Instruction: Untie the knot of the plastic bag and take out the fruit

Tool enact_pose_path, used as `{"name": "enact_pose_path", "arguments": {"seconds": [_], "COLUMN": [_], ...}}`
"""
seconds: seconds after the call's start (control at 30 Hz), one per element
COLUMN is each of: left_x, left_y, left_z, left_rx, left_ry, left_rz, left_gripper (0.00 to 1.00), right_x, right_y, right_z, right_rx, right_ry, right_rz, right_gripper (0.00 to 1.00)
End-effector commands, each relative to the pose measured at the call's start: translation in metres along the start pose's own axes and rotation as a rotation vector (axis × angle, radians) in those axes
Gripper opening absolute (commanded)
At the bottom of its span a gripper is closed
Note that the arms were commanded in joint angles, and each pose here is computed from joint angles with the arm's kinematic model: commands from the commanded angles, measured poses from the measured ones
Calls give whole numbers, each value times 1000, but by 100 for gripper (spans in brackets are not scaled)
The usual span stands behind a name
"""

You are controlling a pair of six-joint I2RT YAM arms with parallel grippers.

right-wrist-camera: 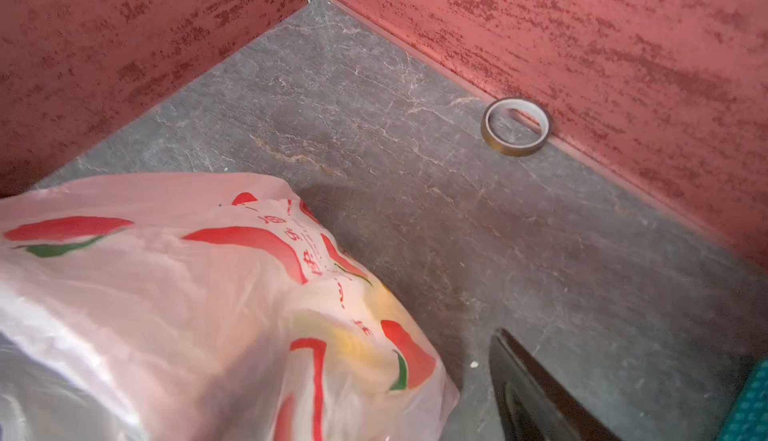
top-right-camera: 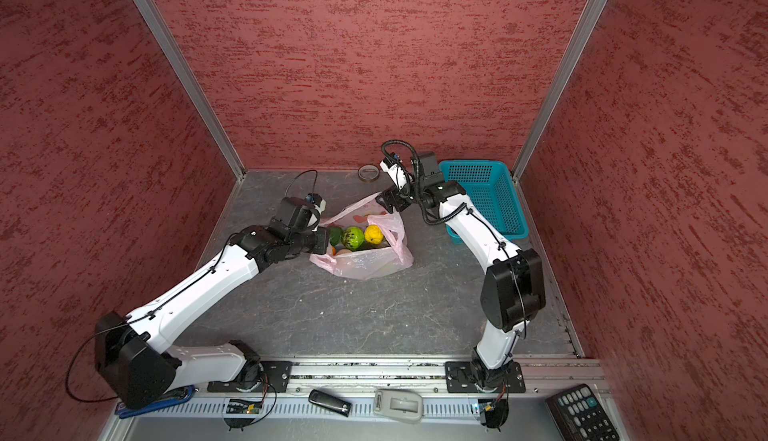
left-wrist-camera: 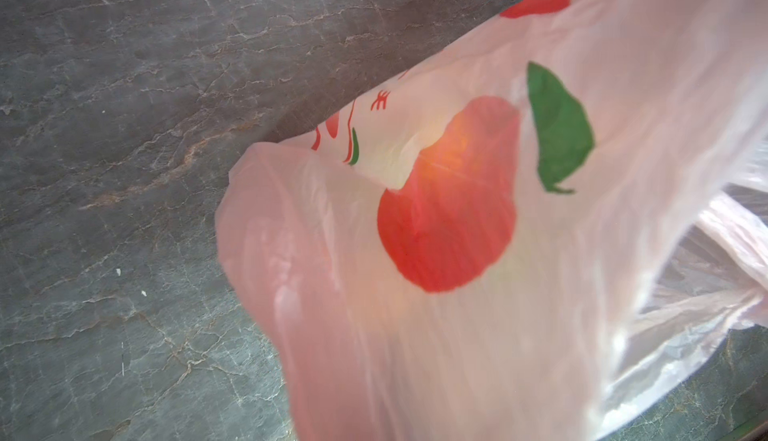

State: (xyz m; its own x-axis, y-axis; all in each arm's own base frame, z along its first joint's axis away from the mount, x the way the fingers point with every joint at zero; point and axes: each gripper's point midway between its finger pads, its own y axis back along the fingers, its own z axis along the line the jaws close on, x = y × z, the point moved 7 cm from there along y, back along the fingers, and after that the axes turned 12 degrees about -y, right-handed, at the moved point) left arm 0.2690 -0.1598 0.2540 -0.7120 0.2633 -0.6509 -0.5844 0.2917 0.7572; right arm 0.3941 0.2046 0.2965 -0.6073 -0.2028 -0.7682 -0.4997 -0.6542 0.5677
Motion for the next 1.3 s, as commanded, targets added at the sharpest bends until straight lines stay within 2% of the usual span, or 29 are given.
{"name": "enact_pose_path", "arguments": {"seconds": [0.0,0.2,0.33,0.43,0.6,0.73,0.87,1.07,1.27], "left_x": [-6,-11,-12,-12,-12,-11,-10,-6,-5], "left_y": [4,5,6,9,12,12,13,13,14], "left_z": [0,-3,-4,-4,-4,-5,-6,-9,-7], "left_rx": [-4,14,20,22,28,34,41,55,66], "left_ry": [28,48,55,60,76,90,102,121,147], "left_rz": [7,4,5,3,2,4,9,17,13], "left_gripper": [0,0,0,0,0,0,0,0,0], "right_x": [-12,-4,8,11,21,33,45,68,98], "right_y": [46,75,73,76,63,36,4,-37,-51], "right_z": [30,70,79,95,128,134,122,81,85], "right_rx": [-80,-193,-182,-271,-439,-488,-380,-26,59], "right_ry": [-24,-99,-145,-150,-184,-238,-279,-283,-163], "right_rz": [-18,-30,16,19,62,102,156,151,155], "right_gripper": [91,95,97,97,95,92,86,81,85]}}
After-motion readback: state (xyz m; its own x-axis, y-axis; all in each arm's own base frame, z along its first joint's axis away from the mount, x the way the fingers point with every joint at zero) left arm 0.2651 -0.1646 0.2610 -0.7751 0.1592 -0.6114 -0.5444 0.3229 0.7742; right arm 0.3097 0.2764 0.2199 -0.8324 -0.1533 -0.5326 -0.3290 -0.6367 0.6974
